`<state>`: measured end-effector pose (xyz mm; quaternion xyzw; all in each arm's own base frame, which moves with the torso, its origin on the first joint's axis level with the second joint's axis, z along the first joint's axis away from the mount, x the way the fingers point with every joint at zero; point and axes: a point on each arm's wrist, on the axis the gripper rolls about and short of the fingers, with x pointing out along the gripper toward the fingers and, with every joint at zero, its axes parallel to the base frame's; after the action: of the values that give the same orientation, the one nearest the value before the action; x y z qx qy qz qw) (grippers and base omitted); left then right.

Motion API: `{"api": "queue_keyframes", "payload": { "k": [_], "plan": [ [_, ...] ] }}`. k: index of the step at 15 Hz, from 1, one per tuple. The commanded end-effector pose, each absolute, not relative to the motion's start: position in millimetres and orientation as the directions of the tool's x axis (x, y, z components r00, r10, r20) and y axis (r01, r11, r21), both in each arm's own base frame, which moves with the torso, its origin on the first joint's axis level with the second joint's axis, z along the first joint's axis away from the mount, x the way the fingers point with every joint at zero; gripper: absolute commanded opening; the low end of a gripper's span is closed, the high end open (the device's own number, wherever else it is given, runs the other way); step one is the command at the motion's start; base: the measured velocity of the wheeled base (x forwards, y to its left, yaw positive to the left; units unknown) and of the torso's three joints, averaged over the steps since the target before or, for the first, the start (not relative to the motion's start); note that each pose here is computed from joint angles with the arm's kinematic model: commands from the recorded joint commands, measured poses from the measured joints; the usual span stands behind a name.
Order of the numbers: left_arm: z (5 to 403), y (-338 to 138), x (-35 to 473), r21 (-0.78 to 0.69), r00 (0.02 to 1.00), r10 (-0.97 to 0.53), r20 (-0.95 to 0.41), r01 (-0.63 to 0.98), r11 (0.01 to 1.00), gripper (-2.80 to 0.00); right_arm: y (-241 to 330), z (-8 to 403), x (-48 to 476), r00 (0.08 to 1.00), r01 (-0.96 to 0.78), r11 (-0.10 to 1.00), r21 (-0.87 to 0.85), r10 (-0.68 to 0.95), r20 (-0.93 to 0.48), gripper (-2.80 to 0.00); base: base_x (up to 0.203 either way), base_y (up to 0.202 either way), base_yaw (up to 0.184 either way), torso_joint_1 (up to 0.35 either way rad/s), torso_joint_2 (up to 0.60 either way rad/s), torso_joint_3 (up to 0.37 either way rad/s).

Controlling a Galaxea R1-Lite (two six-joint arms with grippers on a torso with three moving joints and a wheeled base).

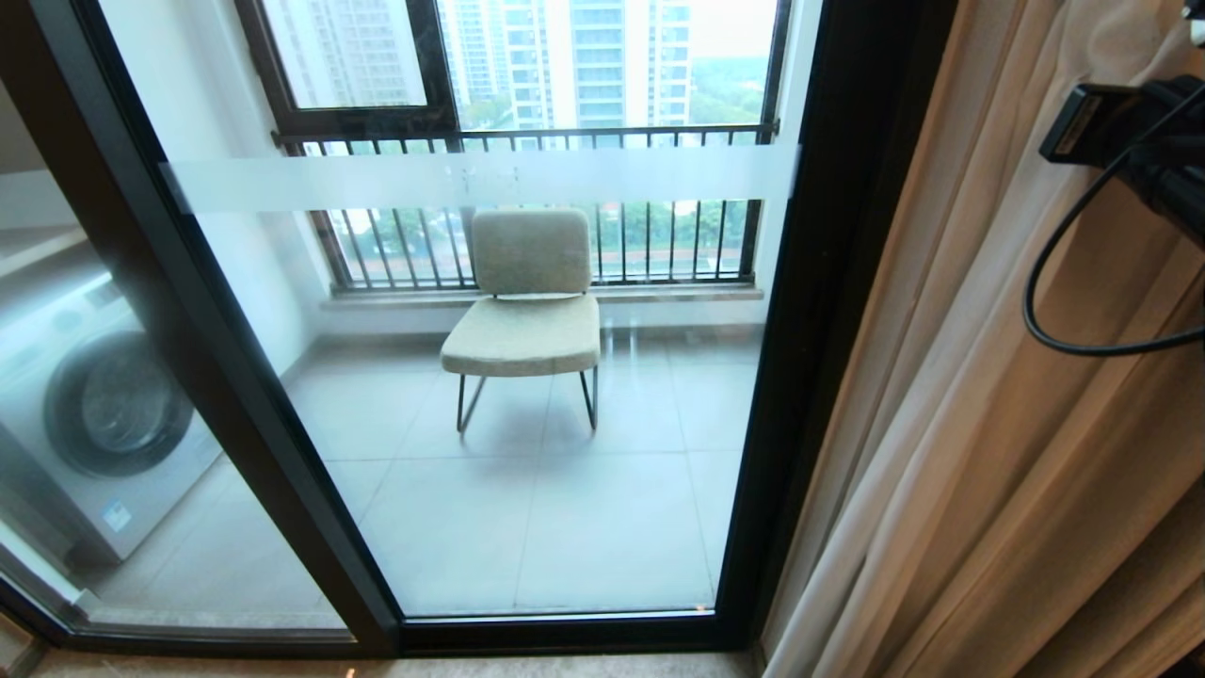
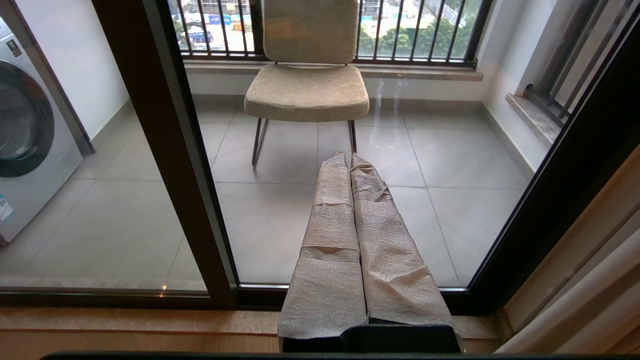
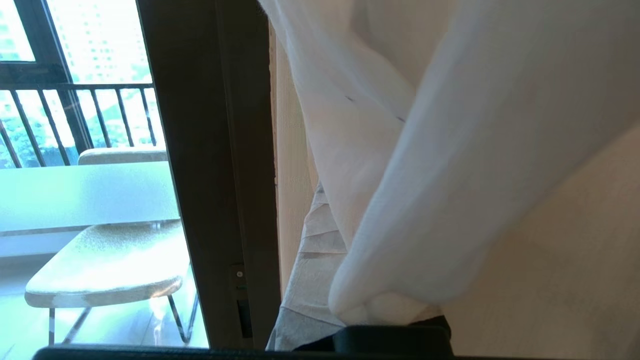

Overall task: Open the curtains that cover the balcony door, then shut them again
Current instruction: Close the inner curtains on both sides

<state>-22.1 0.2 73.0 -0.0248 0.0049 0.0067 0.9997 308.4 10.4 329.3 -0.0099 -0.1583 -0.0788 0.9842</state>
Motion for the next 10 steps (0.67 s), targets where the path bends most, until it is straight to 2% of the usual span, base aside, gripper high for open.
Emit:
{"api": "queue_keyframes", "payload": {
  "k": [1,3,4,7,10],
  "plan": [
    [38.6,0.3,-15.4,-0.049,0.991,0.014,-0.132,-0.02,0.999,-2.8,11.1,329.5,308.3,0.937,0.157,0.988,0.006,-0.151,0.316,-2.8,0.0,0.0,0.0,0.0,0.0,0.0],
    [16.0,0.3,-13.2,-0.047,0.978,0.014,-0.21,-0.024,0.999,-2.8,10.7,329.5,308.4,0.936,0.159,0.987,0.006,-0.152,0.316,-2.8,0.0,0.0,0.0,0.0,0.0,0.0],
    [22.2,0.3,-13.6,-0.047,0.982,0.014,-0.189,-0.023,0.999,-2.8,11.2,329.5,308.3,0.937,0.157,0.988,0.006,-0.151,0.316,-2.8,0.0,0.0,0.0,0.0,0.0,0.0],
    [75.4,0.2,-22.8,-0.05,1.0,0.014,-0.001,-0.014,0.999,-2.8,11.1,329.9,307.8,0.936,0.157,0.988,0.006,-0.151,0.317,-2.8,0.0,0.0,0.0,0.0,0.0,0.0],
    [76.6,0.2,-23.2,-0.051,1.0,0.014,0.003,-0.014,0.999,-2.8,10.6,330.2,307.4,0.936,0.159,0.987,0.006,-0.152,0.318,-2.8,0.0,0.0,0.0,0.0,0.0,0.0]
  ]
}}
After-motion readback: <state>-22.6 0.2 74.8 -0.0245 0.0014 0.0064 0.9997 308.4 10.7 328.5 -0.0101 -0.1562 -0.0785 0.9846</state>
